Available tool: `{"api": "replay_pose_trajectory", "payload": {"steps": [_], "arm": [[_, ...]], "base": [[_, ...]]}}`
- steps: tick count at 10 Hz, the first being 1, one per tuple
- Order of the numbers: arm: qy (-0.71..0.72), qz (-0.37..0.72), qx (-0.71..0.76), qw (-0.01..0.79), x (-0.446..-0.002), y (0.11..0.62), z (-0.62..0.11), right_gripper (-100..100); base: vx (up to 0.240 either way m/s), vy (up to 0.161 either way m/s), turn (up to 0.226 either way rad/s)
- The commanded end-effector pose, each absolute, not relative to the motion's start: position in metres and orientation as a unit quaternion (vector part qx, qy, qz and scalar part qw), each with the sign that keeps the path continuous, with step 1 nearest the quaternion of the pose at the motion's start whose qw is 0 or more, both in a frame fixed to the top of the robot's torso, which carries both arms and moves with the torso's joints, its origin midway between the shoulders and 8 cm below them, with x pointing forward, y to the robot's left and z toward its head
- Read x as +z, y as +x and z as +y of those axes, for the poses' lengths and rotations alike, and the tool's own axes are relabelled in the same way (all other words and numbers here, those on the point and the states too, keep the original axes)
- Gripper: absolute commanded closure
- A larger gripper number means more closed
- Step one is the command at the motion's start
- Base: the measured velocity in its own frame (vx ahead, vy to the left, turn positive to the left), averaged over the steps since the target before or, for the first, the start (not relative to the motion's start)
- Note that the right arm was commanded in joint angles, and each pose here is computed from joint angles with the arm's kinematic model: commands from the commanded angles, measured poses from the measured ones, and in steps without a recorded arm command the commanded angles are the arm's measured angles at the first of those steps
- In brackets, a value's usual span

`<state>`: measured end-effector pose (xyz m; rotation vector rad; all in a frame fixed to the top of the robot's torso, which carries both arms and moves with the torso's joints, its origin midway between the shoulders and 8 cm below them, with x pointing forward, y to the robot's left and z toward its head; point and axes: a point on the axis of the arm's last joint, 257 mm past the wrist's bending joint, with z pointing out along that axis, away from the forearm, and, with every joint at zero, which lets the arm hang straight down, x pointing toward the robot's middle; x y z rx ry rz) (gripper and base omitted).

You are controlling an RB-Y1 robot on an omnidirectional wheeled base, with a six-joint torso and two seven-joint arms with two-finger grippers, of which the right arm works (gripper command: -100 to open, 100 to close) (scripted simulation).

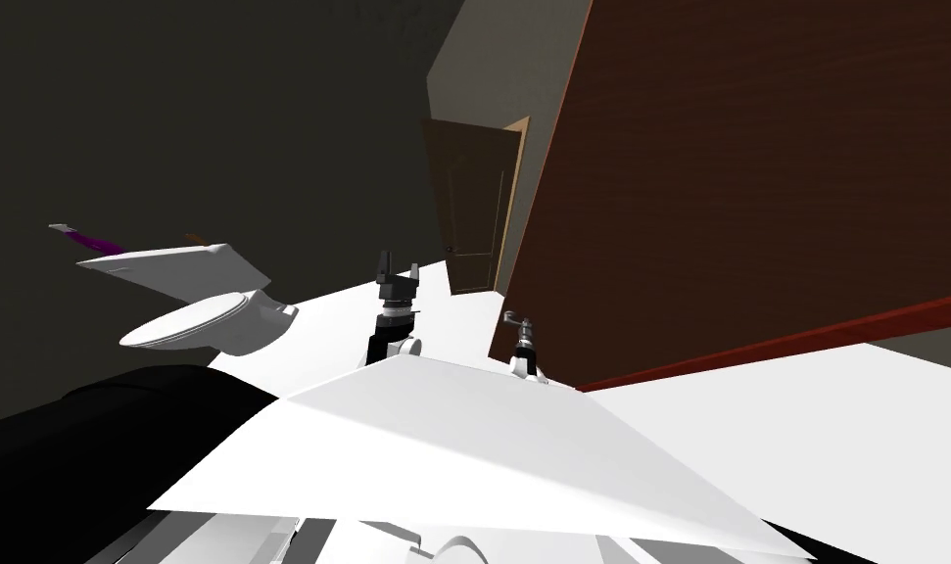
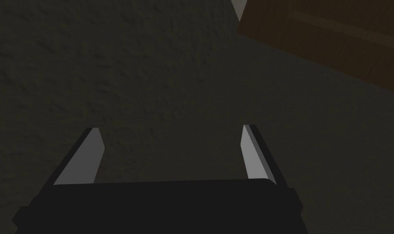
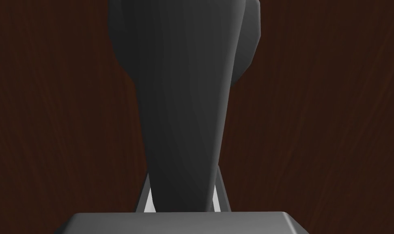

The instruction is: Push the door open

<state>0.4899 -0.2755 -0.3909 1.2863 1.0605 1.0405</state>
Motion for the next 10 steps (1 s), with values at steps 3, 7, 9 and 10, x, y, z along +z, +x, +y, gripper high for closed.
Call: {"api": "replay_pose_trajectory", "payload": {"steps": [3,7,9,10], "arm": [[0.543,0.452,0.450,0.546,-0.391,0.495,-0.257,100],[0.546,0.444,0.426,0.568,-0.390,0.492,-0.301,100],[0.548,0.440,0.419,0.575,-0.388,0.492,-0.313,100],[0.546,0.438,0.421,0.577,-0.384,0.493,-0.314,100]], "base": [[0.022,0.018,-0.006],[0.025,0.001,-0.009],[0.143,0.069,-0.035],[0.126,0.053,-0.031]]}}
